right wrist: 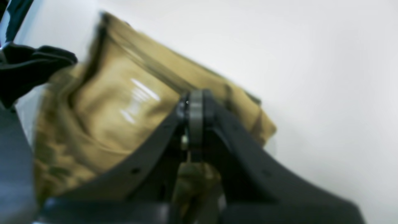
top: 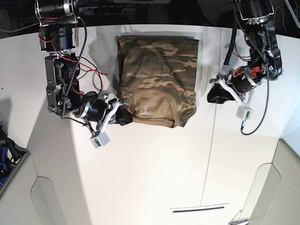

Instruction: Fold the T-shirt properly

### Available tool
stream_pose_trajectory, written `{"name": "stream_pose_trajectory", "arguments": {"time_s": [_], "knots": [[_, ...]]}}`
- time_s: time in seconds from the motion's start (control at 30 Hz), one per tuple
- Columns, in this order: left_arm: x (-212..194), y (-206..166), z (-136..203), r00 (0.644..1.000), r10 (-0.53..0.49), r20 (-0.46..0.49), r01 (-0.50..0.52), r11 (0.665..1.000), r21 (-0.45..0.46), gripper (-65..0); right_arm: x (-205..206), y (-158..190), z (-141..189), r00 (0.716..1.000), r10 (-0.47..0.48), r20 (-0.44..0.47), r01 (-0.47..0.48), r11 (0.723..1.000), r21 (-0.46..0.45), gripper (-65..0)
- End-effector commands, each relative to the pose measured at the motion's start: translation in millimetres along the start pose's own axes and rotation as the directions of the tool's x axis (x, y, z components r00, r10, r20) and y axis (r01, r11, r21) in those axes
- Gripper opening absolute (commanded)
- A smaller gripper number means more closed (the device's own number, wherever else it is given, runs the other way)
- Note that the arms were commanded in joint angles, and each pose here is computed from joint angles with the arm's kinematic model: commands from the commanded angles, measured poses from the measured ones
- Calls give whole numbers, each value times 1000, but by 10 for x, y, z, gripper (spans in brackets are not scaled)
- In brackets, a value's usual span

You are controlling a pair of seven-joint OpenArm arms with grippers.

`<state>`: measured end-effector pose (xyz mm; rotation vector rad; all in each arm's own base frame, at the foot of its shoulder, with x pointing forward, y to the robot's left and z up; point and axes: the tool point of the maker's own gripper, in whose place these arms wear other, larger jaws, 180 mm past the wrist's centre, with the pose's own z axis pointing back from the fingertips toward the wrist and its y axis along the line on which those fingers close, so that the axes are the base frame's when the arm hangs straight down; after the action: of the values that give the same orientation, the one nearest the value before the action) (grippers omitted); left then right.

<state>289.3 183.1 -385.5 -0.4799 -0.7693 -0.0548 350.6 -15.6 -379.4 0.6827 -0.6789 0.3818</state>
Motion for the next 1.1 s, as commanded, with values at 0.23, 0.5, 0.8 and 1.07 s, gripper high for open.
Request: {"name": "stream_pose_trajectory", "arguments": {"time_s": [0.23,0.5,0.8,1.07], "knots": [[27,301,486,993,78,88,-80,997,17,-471,338,174,347,990,100,99,-101,995,7,-650],[-407,533,876,978,194,82,-201,976,86,-471,-218,121,571,998,-28,64,28,1000,-2,-650],[-970,593,1228,957,289,2,-286,947,145,-471,-773,143,1088,968,-237,82,236,972,19,-650],[-1592,412,1391,916,385,-110,-363,914,182,-471,-1317,207,1421,948,-317,-5,317,948,-3,-650]]}}
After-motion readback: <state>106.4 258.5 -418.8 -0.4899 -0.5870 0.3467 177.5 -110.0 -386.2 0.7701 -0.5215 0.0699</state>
